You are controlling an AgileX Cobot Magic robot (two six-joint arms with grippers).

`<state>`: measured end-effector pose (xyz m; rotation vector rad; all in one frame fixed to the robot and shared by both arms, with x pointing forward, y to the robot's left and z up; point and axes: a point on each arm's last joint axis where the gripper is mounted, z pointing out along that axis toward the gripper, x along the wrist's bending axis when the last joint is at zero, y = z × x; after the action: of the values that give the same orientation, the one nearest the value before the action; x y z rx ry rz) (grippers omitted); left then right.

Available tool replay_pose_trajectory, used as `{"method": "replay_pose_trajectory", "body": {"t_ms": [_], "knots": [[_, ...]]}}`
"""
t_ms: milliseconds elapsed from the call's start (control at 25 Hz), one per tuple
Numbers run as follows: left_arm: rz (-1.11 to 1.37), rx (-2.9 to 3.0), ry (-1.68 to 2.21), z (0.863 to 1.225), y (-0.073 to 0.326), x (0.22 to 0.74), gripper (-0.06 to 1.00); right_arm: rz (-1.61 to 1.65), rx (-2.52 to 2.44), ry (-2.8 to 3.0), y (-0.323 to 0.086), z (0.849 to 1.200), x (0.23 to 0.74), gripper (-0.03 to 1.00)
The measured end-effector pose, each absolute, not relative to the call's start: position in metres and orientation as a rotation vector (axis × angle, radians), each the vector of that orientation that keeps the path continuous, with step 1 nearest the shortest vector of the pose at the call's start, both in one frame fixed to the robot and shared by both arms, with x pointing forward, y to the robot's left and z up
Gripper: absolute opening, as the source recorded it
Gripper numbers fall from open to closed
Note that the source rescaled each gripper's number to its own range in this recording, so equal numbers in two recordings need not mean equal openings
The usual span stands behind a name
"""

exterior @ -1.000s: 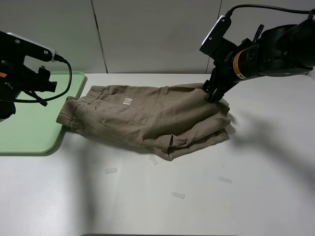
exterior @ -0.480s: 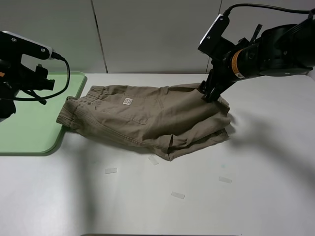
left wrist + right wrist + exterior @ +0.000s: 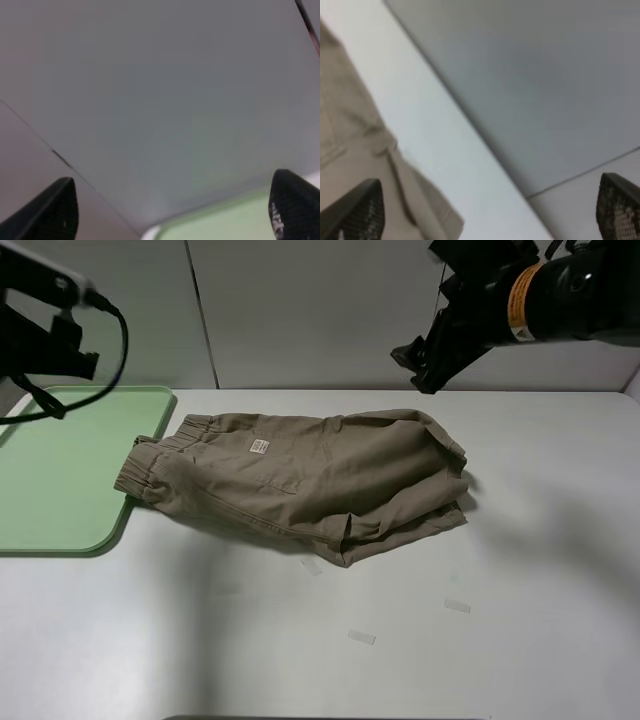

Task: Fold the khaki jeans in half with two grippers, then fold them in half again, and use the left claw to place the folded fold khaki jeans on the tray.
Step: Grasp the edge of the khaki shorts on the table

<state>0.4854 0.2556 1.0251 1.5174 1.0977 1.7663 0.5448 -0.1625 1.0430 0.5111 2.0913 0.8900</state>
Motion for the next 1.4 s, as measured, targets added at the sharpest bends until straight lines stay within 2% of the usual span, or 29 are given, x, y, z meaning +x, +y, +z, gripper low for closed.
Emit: {"method": "replay_pose_trajectory", "body": {"t_ms": [240, 480, 880, 1280, 1400], "knots": [[1.750, 1.317, 1.091, 1.074, 0.270, 0.450, 0.81, 0.961, 0.477, 2.000, -0.167, 1.075, 0.530, 0.92], [1.587, 1.125, 1.097, 1.115, 0.288, 0.393, 0.81, 1.016, 0.470, 1.912, -0.173, 1.102, 0.515, 0.92], [1.332, 1.062, 0.890, 1.140, 0.301, 0.304, 0.81, 1.059, 0.467, 1.893, -0.172, 1.107, 0.512, 0.92], [1.531, 0.983, 0.738, 1.196, 0.319, 0.262, 0.80, 1.060, 0.469, 1.892, -0.172, 1.107, 0.512, 0.92], [1.537, 0.951, 0.726, 1.205, 0.321, 0.257, 0.76, 1.060, 0.469, 1.892, -0.172, 1.107, 0.512, 0.92]]}}
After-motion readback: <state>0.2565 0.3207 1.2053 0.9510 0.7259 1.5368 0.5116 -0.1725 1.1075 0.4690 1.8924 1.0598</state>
